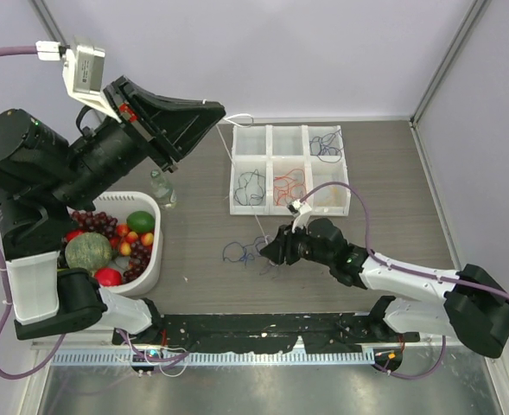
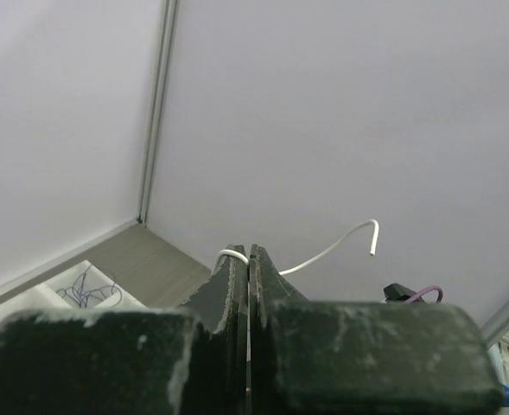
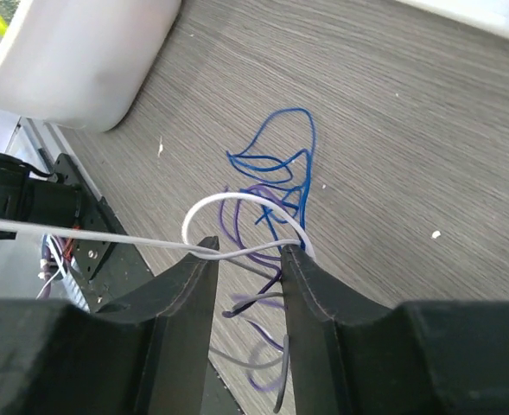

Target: Untangle the cables

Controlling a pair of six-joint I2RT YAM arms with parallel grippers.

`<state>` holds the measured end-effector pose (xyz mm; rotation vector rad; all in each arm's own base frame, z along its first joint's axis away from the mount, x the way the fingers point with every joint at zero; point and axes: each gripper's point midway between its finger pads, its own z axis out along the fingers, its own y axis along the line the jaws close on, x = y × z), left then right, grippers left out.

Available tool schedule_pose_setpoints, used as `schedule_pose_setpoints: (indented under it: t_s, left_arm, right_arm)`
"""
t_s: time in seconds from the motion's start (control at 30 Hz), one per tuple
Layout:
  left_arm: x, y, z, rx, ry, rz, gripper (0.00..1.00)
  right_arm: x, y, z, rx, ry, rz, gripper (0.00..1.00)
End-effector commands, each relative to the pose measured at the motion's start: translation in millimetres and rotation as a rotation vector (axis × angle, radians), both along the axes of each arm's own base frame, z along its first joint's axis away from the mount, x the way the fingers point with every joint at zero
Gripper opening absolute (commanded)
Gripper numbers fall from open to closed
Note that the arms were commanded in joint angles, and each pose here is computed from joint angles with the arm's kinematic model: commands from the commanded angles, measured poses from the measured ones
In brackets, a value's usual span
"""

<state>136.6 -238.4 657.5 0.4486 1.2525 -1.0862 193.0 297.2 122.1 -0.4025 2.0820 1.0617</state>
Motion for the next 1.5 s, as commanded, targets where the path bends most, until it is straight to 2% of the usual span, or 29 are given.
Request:
schedule_pose_setpoints:
  t_s: [0.0,0.13,0.27,0.37,0.53,0.63,0.73,0.8,0.83,0.87,0.93,0.97,1.07,1.17,1.23,1.33,1.37,1.4,1.43,1.47]
  left_arm:
    - [-51.3,85.2,119.6,-0.432,-0.263,-0.014,0.00]
    - [-50.6,103.1,126.9,-0.472,-0.278,0.039,0.00]
    - [-45.6,117.6,126.8,-0.481,-0.276,0.106,0.00]
    - [-42.1,123.9,124.5,-0.475,-0.271,0.143,0.00]
    - [-38.0,121.4,120.1,-0.456,-0.260,0.156,0.00]
    - [-36.0,129.7,117.8,-0.449,-0.256,0.190,0.00]
    - [-27.9,141.8,112.2,-0.446,-0.232,0.263,0.00]
    - [-17.0,151.1,104.9,-0.435,-0.201,0.341,0.00]
    - [-12.4,154.2,101.4,-0.430,-0.186,0.372,0.00]
    - [-7.6,159.0,97.5,-0.424,-0.171,0.410,0.00]
    - [2.3,161.6,89.2,-0.401,-0.140,0.468,0.00]
    - [6.5,162.4,85.0,-0.384,-0.129,0.494,0.00]
    - [19.4,168.9,73.2,-0.325,-0.104,0.591,0.00]
    - [32.5,190.3,58.2,-0.241,-0.078,0.752,0.00]
    - [38.4,207.3,46.9,-0.184,-0.053,0.862,0.00]
    - [40.1,221.5,36.9,-0.146,-0.028,0.934,0.00]
    - [39.1,222.5,35.7,-0.154,-0.024,0.929,0.00]
    - [38.4,220.5,34.4,-0.157,-0.025,0.914,0.00]
    - [38.8,215.3,31.8,-0.158,-0.022,0.893,0.00]
    - [38.0,210.5,30.0,-0.160,-0.021,0.864,0.00]
  right_arm:
    - [-16.8,-45.3,-89.9,-0.234,0.231,-0.125,0.44]
    - [-13.8,-54.7,-91.7,-0.258,0.231,-0.180,0.59]
    - [6.1,-80.4,-79.5,-0.311,0.126,-0.312,0.72]
    - [11.2,-82.7,-64.1,-0.299,0.067,-0.312,0.73]
    - [8.9,-97.3,-61.9,-0.334,0.067,-0.354,0.73]
    - [8.3,-101.0,-50.1,-0.295,0.051,-0.377,0.72]
    - [9.4,-113.6,-41.8,-0.290,0.034,-0.437,0.65]
    - [12.3,-136.3,-43.9,-0.312,0.055,-0.564,0.60]
    - [9.9,-150.2,-49.9,-0.327,0.098,-0.639,0.55]
    - [14.8,-161.6,-48.9,-0.319,0.113,-0.725,0.44]
    - [14.1,-177.9,-57.4,-0.356,0.161,-0.801,0.33]
    - [15.0,-183.9,-55.0,-0.369,0.180,-0.835,0.24]
    - [13.7,-210.7,-60.4,-0.430,0.268,-0.964,0.15]
    - [14.9,-221.2,-59.6,-0.429,0.308,-1.007,0.13]
    - [15.0,-230.1,-59.2,-0.433,0.317,-1.039,0.17]
    - [13.1,-245.0,-58.6,-0.455,0.324,-1.089,0.15]
    - [14.4,-243.0,-56.6,-0.466,0.310,-1.057,0.14]
    - [21.7,-228.2,-50.4,-0.422,0.291,-0.984,0.19]
    - [27.7,-213.7,-45.2,-0.418,0.244,-0.867,0.23]
    - [36.8,-171.9,-28.3,-0.288,0.203,-0.672,0.31]
